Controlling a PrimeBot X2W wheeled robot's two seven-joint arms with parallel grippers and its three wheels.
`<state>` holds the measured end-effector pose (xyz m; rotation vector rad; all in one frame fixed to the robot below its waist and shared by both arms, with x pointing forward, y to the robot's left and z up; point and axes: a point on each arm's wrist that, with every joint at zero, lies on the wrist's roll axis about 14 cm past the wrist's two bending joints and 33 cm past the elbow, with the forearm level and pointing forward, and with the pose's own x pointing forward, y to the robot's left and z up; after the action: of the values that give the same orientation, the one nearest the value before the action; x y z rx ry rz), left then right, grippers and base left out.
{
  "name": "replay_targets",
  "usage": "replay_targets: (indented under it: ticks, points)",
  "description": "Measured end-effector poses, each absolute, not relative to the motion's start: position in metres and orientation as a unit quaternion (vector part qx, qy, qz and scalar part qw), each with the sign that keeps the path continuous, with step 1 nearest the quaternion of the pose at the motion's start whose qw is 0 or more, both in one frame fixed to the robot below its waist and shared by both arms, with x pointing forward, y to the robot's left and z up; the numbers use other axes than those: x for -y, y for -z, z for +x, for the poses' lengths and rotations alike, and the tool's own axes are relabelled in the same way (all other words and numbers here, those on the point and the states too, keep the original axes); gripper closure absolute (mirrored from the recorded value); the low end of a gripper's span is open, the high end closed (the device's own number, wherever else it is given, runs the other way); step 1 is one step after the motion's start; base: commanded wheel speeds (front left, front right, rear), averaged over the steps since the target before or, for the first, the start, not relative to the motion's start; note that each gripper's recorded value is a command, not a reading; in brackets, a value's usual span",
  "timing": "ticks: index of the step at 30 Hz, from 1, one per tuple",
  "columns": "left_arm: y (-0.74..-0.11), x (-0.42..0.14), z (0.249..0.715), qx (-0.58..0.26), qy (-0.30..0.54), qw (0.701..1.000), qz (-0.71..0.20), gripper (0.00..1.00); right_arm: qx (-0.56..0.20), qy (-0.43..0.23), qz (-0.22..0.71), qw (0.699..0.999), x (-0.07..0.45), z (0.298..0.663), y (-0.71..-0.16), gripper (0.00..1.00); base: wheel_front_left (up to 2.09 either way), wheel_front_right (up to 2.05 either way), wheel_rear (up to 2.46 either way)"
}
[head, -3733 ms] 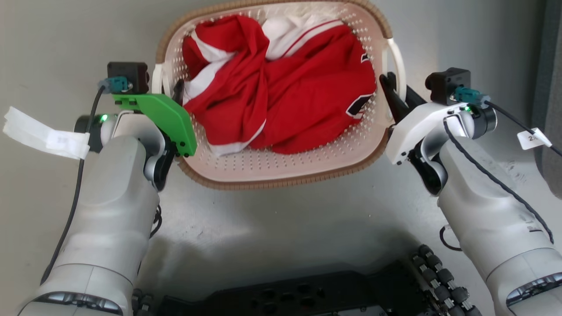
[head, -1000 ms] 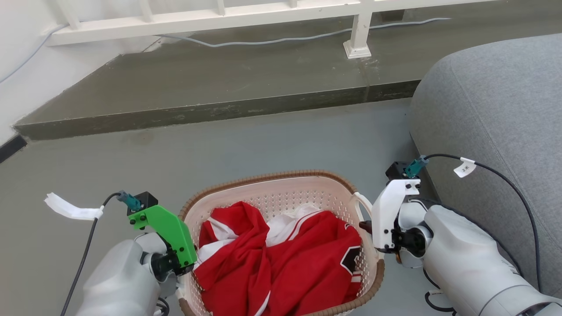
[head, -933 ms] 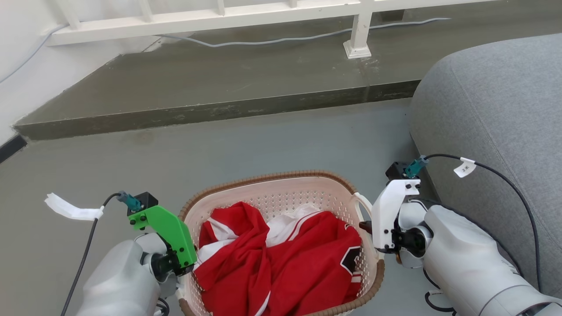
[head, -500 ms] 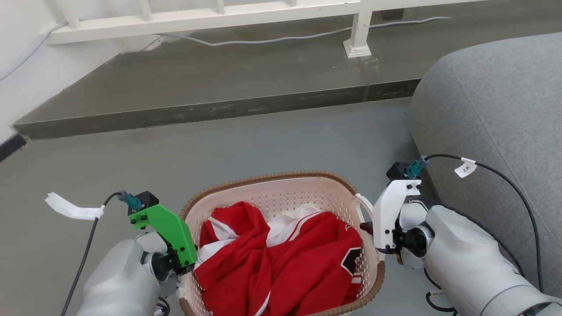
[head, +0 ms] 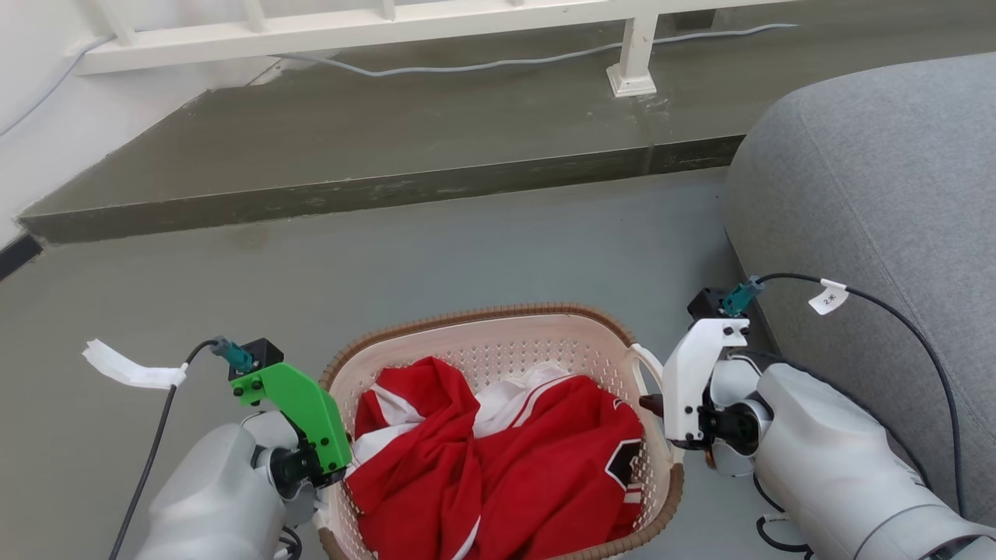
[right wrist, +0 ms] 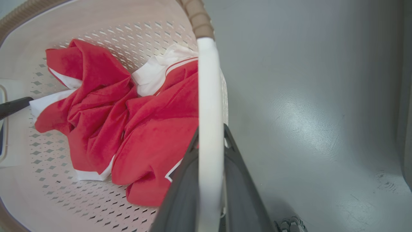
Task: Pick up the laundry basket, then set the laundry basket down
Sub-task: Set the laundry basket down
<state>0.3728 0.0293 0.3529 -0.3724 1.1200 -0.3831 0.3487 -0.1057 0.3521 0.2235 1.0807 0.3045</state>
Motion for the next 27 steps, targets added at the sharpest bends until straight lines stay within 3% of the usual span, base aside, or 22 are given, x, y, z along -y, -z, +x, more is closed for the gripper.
replay_targets:
  ticks: [8, 27]
  points:
    - [-0.353, -0.028, 0.374, -0.522, 0.184, 0.815, -0.171, 1.00, -0.514, -0.144, 0.105, 0.839, 0.107, 0.349, -0.350, 1.00, 0.00, 0.00, 0.00]
    - [-0.342, -0.023, 0.411, -0.464, 0.184, 0.853, -0.151, 1.00, -0.475, -0.140, 0.100, 0.863, 0.110, 0.376, -0.334, 1.00, 0.00, 0.00, 0.00]
